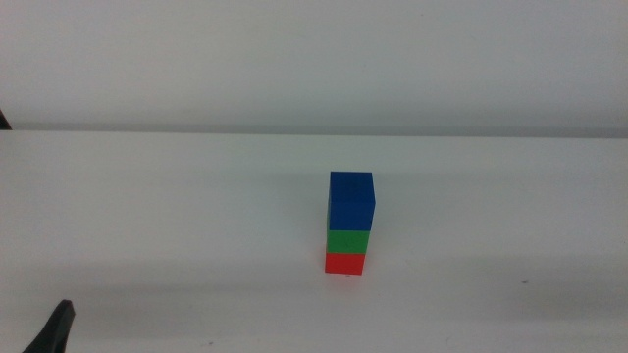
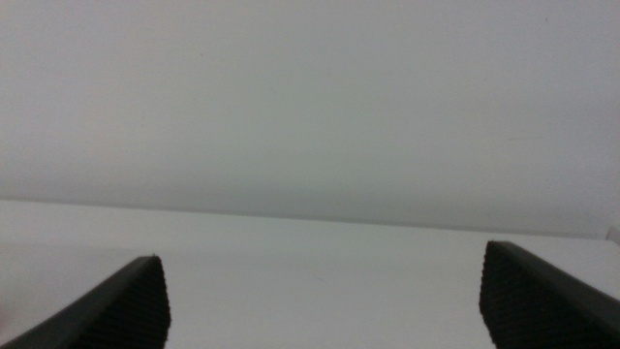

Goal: Stack red cubes first, then green, then blue cubes in a specific spot.

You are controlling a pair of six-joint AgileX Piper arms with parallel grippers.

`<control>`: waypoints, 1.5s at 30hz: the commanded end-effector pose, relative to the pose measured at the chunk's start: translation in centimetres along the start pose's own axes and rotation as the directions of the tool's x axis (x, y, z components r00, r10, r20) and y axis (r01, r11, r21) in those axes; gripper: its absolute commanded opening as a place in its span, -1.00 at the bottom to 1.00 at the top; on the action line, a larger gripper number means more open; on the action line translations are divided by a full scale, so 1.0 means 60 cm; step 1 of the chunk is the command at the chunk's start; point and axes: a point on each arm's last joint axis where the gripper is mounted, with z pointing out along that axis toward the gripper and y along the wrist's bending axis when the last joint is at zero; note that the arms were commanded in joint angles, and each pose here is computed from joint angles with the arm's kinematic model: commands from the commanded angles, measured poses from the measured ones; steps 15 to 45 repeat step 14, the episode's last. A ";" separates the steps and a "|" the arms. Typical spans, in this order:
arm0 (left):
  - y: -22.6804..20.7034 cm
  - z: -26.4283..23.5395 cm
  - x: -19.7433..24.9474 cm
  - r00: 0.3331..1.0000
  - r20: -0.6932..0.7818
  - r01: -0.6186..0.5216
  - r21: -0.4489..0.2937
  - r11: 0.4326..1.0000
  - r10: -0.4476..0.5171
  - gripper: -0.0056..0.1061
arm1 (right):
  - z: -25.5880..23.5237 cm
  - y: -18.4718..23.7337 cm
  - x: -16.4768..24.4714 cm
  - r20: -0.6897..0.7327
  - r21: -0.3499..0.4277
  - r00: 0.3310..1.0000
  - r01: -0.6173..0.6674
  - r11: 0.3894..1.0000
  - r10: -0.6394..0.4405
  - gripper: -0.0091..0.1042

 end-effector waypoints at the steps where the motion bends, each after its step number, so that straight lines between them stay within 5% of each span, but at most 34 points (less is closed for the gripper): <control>1: 0.000 0.000 0.018 1.000 0.015 0.003 -0.013 1.000 -0.003 0.78 | -0.002 0.001 0.017 0.014 0.012 1.000 0.012 1.000 -0.012 0.66; 45: 0.001 0.000 0.012 0.999 0.050 -0.015 -0.020 1.000 0.016 0.78 | -0.002 0.001 0.017 0.016 0.013 1.000 0.012 1.000 -0.012 0.66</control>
